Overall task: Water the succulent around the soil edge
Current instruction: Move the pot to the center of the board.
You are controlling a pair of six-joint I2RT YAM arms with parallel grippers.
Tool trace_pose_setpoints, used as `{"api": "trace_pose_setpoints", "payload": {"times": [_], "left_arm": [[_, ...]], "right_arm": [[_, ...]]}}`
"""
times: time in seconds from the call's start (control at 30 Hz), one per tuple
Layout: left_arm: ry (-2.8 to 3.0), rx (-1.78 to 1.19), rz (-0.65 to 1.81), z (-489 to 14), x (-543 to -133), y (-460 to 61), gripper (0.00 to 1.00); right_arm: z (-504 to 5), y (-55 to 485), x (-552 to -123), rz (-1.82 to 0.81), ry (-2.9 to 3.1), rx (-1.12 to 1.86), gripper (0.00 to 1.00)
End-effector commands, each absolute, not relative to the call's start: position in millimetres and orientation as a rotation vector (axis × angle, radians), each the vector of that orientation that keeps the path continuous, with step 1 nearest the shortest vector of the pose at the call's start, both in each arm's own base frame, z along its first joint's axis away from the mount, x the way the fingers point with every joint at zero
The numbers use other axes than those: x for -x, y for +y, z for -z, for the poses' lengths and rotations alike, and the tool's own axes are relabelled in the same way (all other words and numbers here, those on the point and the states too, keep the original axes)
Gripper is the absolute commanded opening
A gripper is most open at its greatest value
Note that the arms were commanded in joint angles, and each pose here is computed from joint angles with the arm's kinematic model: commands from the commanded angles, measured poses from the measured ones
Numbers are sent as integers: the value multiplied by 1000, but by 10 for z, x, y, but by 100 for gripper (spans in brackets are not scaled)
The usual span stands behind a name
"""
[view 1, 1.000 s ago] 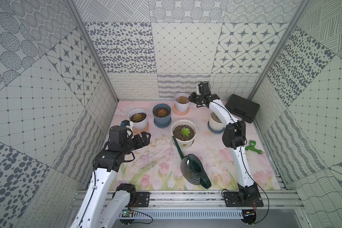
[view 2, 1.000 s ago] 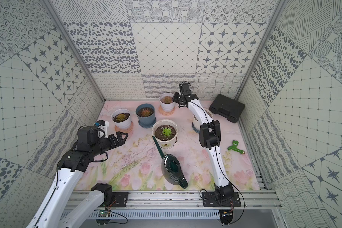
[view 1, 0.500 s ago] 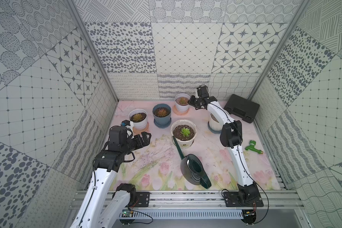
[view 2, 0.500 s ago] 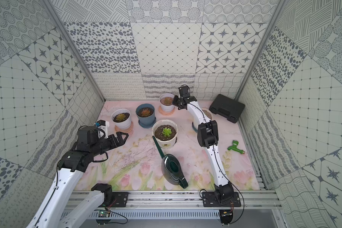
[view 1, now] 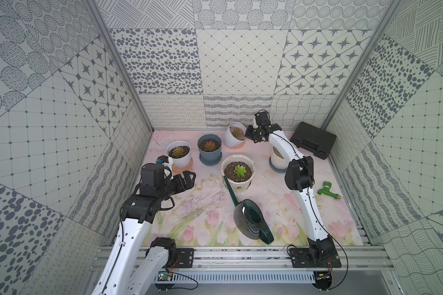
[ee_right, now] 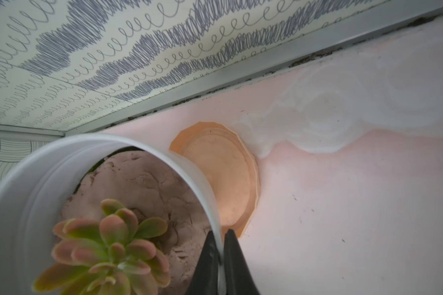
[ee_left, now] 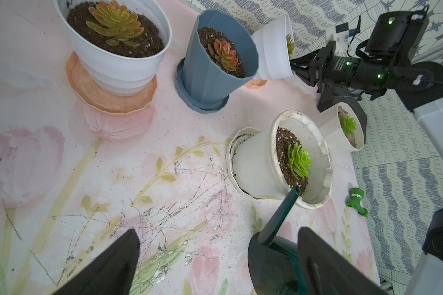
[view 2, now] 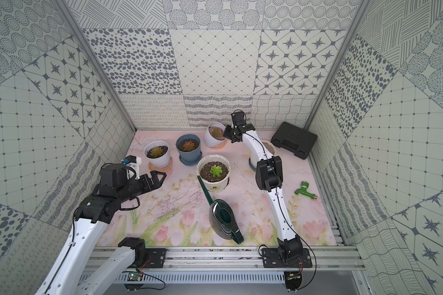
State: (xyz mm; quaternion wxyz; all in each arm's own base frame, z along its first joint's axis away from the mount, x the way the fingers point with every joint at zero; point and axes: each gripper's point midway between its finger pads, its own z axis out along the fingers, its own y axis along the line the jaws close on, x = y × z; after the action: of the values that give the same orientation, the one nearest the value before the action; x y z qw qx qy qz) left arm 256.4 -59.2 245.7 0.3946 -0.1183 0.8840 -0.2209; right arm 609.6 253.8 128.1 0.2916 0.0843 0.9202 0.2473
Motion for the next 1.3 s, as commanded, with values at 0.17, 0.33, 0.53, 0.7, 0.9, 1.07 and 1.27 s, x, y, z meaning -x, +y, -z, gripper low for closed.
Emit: {"api": "trace_pose_setpoints", "payload": {"times": [0.17, 0.33, 0.53, 0.7, 0.9, 1.07, 1.27], "left_arm": [[2243, 290, 588, -2464, -2534, -623, 100], [2243, 287, 595, -2463, -2529, -634, 99], [2240, 286, 598, -2471, -2522, -636, 99], [2236, 284, 602, -2478, -2516, -642, 99], [2232, 277, 617, -2494, -2516, -661, 99], [2232, 275, 616, -2491, -2510, -660, 99], [2234, 275, 623, -2490, -2512, -667, 99]], "right_arm": [[-1695, 2391, -6091, -486, 2393, -168, 0], [-1730, 2405, -6119, -377, 2365, -105, 0], [-1687, 2563, -6334, -495, 2291, -118, 0], [-1552, 2471, -6403, -413, 2287, -130, 0], [-1303, 2460, -6304, -370, 2361, -70, 0], [-1152, 2447, -6089, -270, 2456, 27, 0], [-1070, 2411, -5719, -158, 2573, 158, 0]]}}
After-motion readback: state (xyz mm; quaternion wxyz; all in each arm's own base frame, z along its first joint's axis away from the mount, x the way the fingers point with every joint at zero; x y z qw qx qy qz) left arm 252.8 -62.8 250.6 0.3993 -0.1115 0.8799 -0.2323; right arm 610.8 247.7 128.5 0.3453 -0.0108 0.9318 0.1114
